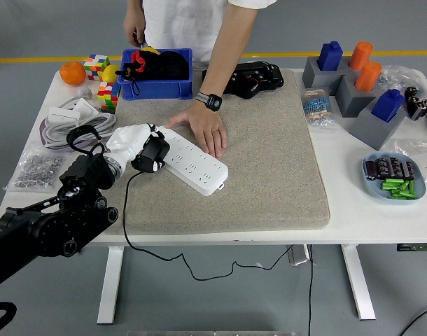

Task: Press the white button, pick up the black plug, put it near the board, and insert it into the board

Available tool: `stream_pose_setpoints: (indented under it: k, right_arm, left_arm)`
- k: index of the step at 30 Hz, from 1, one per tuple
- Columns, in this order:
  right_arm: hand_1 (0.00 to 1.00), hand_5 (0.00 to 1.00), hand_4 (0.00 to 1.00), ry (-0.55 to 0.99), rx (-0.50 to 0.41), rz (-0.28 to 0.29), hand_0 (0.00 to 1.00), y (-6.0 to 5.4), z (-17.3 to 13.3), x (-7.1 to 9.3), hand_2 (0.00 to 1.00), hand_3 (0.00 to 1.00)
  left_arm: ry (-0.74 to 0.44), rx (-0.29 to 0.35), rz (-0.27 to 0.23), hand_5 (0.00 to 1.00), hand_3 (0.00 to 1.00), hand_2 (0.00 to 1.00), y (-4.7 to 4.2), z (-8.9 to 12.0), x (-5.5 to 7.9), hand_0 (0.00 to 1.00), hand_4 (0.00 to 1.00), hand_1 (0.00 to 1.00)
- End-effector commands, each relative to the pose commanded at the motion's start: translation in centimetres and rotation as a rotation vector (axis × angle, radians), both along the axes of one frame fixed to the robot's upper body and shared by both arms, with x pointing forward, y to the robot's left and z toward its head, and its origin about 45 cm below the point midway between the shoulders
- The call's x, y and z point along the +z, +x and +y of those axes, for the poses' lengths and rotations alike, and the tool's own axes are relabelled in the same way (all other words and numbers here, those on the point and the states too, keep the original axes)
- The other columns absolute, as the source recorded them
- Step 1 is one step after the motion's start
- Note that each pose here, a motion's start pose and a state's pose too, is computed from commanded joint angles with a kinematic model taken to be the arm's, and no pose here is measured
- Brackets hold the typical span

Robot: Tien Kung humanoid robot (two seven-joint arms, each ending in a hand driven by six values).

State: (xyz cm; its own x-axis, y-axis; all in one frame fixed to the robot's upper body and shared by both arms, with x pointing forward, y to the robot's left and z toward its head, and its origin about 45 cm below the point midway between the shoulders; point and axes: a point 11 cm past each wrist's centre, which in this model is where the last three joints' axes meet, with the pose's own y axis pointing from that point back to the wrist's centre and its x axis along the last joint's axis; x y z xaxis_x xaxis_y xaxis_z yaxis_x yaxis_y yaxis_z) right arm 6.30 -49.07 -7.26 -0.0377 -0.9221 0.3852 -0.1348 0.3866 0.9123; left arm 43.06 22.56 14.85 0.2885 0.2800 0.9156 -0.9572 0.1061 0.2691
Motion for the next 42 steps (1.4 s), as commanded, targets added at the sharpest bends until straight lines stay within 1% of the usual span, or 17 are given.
stream_pose_setpoints:
  k: [4,5,10,11,16,17,19,22,24,27,28,29,33,34,35,37,42]
  right_arm:
    - [0.594,0.413,0.666,0.001,-0.001,0.001,0.591,-0.1,0.0,0.0,0.637,0.589]
    - [0.592,0.413,0.666,0.001,-0.001,0.001,0.591,-0.1,0.0,0.0,0.637,0.589]
    - [0.592,0.413,0.666,0.000,-0.001,0.002,0.591,-0.1,0.0,0.0,0.637,0.589]
    - [0.592,0.415,0.666,0.000,-0.002,0.001,0.591,-0.1,0.0,0.0,0.637,0.588]
    - [0.592,0.415,0.666,0.001,-0.005,-0.001,0.591,-0.1,0.0,0.0,0.637,0.588]
    - [0.592,0.413,0.665,0.001,-0.006,-0.002,0.591,-0.1,0.0,0.0,0.637,0.589]
    - [0.592,0.413,0.665,0.002,-0.006,-0.003,0.591,-0.1,0.0,0.0,0.637,0.589]
    - [0.592,0.413,0.665,0.002,-0.008,-0.001,0.591,-0.2,0.1,-0.1,0.637,0.589]
    - [0.592,0.413,0.665,0.002,-0.009,0.000,0.591,-0.2,0.1,-0.1,0.637,0.589]
    - [0.592,0.413,0.665,0.004,-0.013,-0.001,0.591,-0.3,0.1,-0.1,0.637,0.589]
    - [0.592,0.413,0.665,0.003,-0.015,-0.001,0.591,-0.3,0.1,-0.1,0.637,0.589]
    - [0.592,0.413,0.665,0.003,-0.015,-0.001,0.591,-0.4,0.1,-0.1,0.637,0.589]
    - [0.592,0.413,0.665,0.002,-0.017,-0.002,0.591,-0.4,0.0,-0.1,0.637,0.589]
    - [0.592,0.413,0.665,0.002,-0.017,-0.003,0.591,-0.3,0.0,-0.1,0.637,0.589]
    - [0.592,0.413,0.665,0.002,-0.017,-0.004,0.591,-0.3,0.0,-0.1,0.637,0.589]
    - [0.592,0.413,0.665,0.002,-0.017,-0.006,0.591,-0.2,0.0,0.0,0.637,0.589]
    - [0.592,0.413,0.665,0.000,-0.014,-0.011,0.591,0.0,0.0,0.0,0.637,0.589]
  left_arm:
    - [-0.005,0.000,-0.002,0.056,0.814,0.837,-0.01,0.0,0.0,0.807,0.915,0.877]
    - [-0.008,0.000,-0.007,0.135,0.859,0.892,-0.02,0.0,0.0,0.853,0.939,0.922]
    - [-0.029,0.001,-0.017,0.135,0.859,0.892,-0.07,0.0,0.1,0.853,0.939,0.922]
    - [-0.038,0.002,-0.020,0.271,0.895,0.968,-0.09,0.0,0.2,0.925,0.978,0.998]
    - [-0.084,-0.003,-0.045,0.271,0.895,0.968,-0.27,-0.3,0.7,0.925,0.978,0.998]
    - [-0.100,-0.006,-0.057,0.392,0.910,0.978,-0.35,-0.3,1.0,0.936,0.998,0.998]
    - [-0.132,-0.019,-0.091,0.392,0.910,0.978,-0.58,-0.4,1.6,0.936,0.998,0.998]
    - [-0.178,-0.043,-0.151,0.392,0.910,0.978,-1.33,-0.1,2.5,0.936,0.998,0.998]
    - [-0.194,-0.058,-0.171,0.410,0.889,0.950,-1.79,0.0,2.8,0.928,0.974,0.988]
    - [-0.204,-0.081,-0.195,0.410,0.889,0.950,-3.38,0.8,2.8,0.928,0.974,0.988]
    - [-0.199,-0.085,-0.191,0.410,0.889,0.950,-3.93,1.1,2.6,0.928,0.974,0.988]
    - [-0.193,-0.086,-0.184,0.400,0.821,0.878,-4.41,1.3,2.3,0.894,0.936,0.956]
    - [-0.165,-0.074,-0.140,0.400,0.821,0.878,-5.76,2.5,0.9,0.894,0.936,0.956]
    - [-0.161,-0.072,-0.134,0.400,0.821,0.878,-5.88,2.6,0.7,0.894,0.936,0.956]
    - [-0.156,-0.069,-0.121,0.397,0.808,0.840,-6.11,2.7,0.3,0.878,0.944,0.933]
    - [-0.150,-0.069,-0.109,0.397,0.808,0.840,-6.31,2.8,-0.1,0.878,0.944,0.933]
    - [-0.140,-0.063,-0.083,0.407,0.804,0.833,-6.36,2.7,-0.8,0.874,0.936,0.924]
